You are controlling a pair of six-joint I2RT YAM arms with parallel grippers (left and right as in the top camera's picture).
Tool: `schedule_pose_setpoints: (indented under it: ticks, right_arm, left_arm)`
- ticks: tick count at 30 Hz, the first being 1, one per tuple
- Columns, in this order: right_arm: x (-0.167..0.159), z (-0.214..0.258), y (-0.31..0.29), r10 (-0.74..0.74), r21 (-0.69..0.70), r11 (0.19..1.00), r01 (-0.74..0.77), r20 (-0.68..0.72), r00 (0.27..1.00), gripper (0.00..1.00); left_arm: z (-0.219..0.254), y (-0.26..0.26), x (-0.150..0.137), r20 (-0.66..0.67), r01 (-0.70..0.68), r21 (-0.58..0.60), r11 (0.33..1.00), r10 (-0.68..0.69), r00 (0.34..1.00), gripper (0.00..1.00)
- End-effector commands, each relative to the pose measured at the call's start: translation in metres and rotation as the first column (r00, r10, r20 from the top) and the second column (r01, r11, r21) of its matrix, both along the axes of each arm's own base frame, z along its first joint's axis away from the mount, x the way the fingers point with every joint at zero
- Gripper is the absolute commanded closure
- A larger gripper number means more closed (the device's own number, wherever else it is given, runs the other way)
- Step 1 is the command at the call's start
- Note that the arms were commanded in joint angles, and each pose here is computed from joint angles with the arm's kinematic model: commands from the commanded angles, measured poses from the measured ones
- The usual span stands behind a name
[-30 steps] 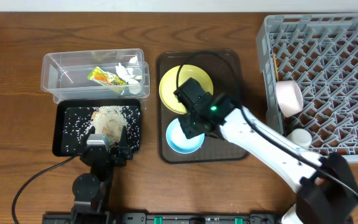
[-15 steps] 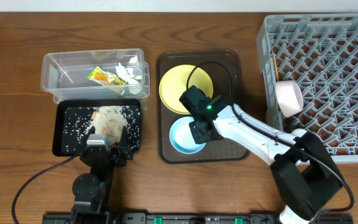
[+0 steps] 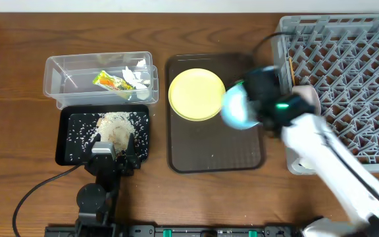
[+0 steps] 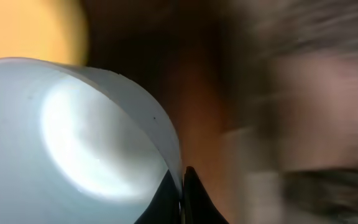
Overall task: Sort waste into correct bins and load items into the dishwasher rack
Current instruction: 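Carry the light-blue bowl right and set it in the dish rack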
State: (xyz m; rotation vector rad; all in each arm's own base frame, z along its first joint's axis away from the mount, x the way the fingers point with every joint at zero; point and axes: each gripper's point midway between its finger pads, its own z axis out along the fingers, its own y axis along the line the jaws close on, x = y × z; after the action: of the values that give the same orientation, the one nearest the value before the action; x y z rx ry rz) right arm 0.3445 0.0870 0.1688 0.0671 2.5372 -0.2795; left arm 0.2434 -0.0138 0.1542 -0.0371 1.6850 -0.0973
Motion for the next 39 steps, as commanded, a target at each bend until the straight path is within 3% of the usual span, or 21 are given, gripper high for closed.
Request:
schedule_pose_setpoints:
  ticks: [1, 6, 13, 16, 24, 37, 38, 39]
  right_arm:
    - [0.001, 0.069, -0.097, -0.262, -0.184, 0.932, 0.312, 0.254, 0.931, 0.99]
    - [-0.020, 0.108, -0.188, -0.474, -0.265, 0.757, 0.597, 0.406, 0.782, 0.99]
    - [-0.028, 0.093, -0.242, -0.565, -0.448, 0.586, 0.675, 0.372, 0.737, 0.99]
    - [-0.019, 0.078, -0.250, -0.565, -0.534, 0.548, 0.644, 0.332, 0.755, 0.99]
    - [0.014, 0.023, -0.252, -0.515, -0.725, 0.524, 0.448, 0.150, 0.844, 0.99]
    - [0.035, -0.009, -0.176, -0.323, -0.766, 0.608, 0.209, 0.001, 0.946, 0.99]
    - [0.035, -0.009, -0.171, -0.312, -0.767, 0.610, 0.198, -0.003, 0.950, 0.95]
    - [0.036, -0.009, -0.168, -0.303, -0.768, 0.612, 0.191, -0.004, 0.953, 0.83]
  left_arm:
    - [-0.018, 0.000, 0.000, -0.041, 0.000, 0.010, 1.000, 0.000, 0.999, 0.11]
    - [-0.018, 0.000, 0.000, -0.041, 0.000, 0.010, 1.000, 0.000, 0.999, 0.11]
    - [-0.018, 0.000, 0.000, -0.041, 0.000, 0.010, 1.000, 0.000, 0.999, 0.11]
    - [-0.018, 0.000, 0.000, -0.041, 0.000, 0.010, 1.000, 0.000, 0.999, 0.11]
    - [-0.018, 0.000, 0.000, -0.041, 0.000, 0.010, 1.000, 0.000, 0.999, 0.11]
    - [-0.018, 0.000, 0.000, -0.041, 0.000, 0.010, 1.000, 0.000, 0.999, 0.11]
    - [-0.018, 0.000, 0.000, -0.041, 0.000, 0.010, 1.000, 0.000, 0.999, 0.11]
    - [-0.018, 0.000, 0.000, -0.041, 0.000, 0.010, 1.000, 0.000, 0.999, 0.11]
